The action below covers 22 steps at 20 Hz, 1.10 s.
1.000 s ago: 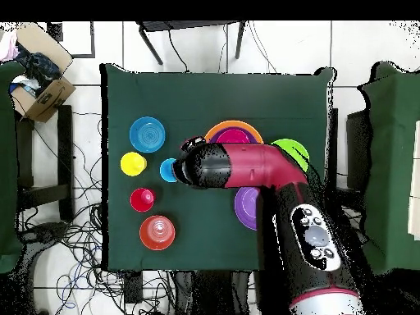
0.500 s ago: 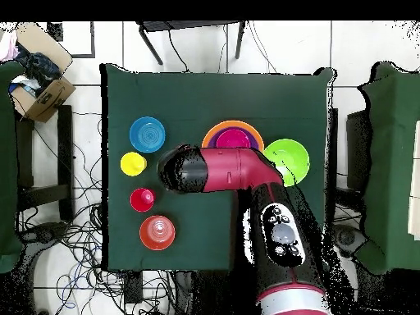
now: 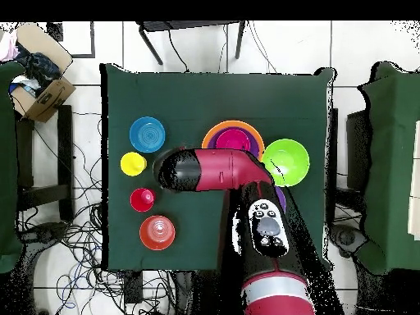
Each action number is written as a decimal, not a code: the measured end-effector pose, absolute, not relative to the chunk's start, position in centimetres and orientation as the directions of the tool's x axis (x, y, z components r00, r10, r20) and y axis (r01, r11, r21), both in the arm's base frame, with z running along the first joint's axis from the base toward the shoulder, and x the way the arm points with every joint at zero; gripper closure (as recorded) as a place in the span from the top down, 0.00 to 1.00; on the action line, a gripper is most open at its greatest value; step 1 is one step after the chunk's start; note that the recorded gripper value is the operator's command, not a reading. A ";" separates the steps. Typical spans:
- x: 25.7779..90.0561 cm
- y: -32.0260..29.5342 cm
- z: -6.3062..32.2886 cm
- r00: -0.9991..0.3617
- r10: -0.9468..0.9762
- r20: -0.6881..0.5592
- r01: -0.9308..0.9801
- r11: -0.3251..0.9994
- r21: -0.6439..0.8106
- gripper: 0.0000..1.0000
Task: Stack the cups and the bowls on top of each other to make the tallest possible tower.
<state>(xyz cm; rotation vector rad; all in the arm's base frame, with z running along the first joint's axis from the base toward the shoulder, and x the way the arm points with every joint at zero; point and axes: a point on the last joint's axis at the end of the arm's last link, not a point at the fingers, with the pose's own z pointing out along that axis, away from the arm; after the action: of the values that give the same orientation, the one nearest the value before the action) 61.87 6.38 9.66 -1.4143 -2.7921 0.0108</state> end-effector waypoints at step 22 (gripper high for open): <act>63.1 6.6 9.9 -0.528 0.847 -0.063 0.842 0.532 0.089 1.00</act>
<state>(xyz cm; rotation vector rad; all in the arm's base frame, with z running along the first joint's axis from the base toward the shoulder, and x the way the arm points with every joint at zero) 63.14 6.61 9.89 -1.5681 -2.8341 -0.0762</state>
